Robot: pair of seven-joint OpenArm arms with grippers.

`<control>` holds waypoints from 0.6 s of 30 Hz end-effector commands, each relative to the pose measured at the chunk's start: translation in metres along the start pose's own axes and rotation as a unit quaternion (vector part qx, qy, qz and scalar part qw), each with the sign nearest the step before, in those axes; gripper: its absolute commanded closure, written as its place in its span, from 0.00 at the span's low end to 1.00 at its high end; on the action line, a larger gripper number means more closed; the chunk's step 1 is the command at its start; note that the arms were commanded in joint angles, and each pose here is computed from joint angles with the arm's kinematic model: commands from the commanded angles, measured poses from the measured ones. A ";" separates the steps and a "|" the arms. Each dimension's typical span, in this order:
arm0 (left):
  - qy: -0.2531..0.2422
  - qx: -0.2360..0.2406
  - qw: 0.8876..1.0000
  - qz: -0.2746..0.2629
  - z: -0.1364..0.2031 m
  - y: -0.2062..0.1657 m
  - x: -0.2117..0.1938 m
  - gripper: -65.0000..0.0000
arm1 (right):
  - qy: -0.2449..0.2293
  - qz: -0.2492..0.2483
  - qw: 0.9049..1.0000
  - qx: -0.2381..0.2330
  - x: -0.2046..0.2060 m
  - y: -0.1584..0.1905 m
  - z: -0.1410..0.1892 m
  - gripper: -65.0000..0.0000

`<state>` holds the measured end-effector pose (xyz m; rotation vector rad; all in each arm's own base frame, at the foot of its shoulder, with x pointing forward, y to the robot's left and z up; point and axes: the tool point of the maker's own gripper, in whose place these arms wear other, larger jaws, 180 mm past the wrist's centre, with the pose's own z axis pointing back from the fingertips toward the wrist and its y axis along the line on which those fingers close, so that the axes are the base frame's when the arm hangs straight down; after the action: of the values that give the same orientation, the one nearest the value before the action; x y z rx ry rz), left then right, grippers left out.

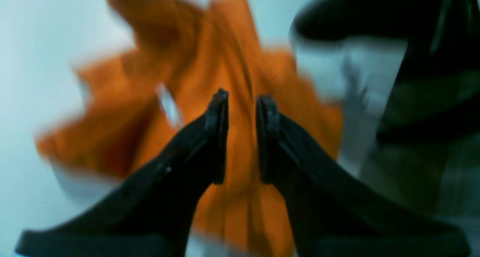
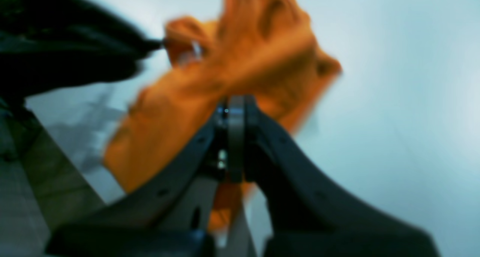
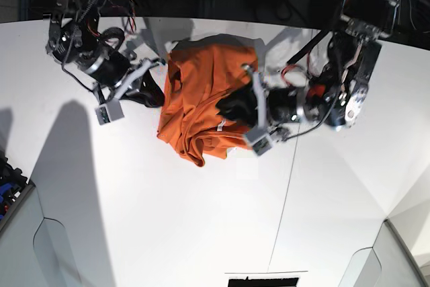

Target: Layout the t-shirt on the table in an organized manner, then fold the t-shirt properly

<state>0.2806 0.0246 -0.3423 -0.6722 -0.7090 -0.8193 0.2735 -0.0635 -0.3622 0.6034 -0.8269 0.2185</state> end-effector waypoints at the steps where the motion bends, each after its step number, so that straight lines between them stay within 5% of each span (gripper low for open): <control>1: -0.014 -0.001 1.000 -0.014 0.011 -0.002 0.007 0.79 | -0.021 0.010 1.000 0.008 0.010 0.003 0.008 1.00; 9: 0.083 0.023 0.996 0.019 0.079 -0.032 -0.089 0.79 | 0.069 -0.002 0.998 0.010 -0.065 0.008 0.061 1.00; 18: 0.191 0.035 0.976 0.094 0.123 -0.079 -0.187 0.79 | 0.197 -0.047 0.979 0.005 -0.163 0.022 0.117 1.00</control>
<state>0.0851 0.1552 -0.4013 -0.4756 -0.2968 -0.7076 0.0801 -0.1071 -0.4194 0.5693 -0.3876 0.2382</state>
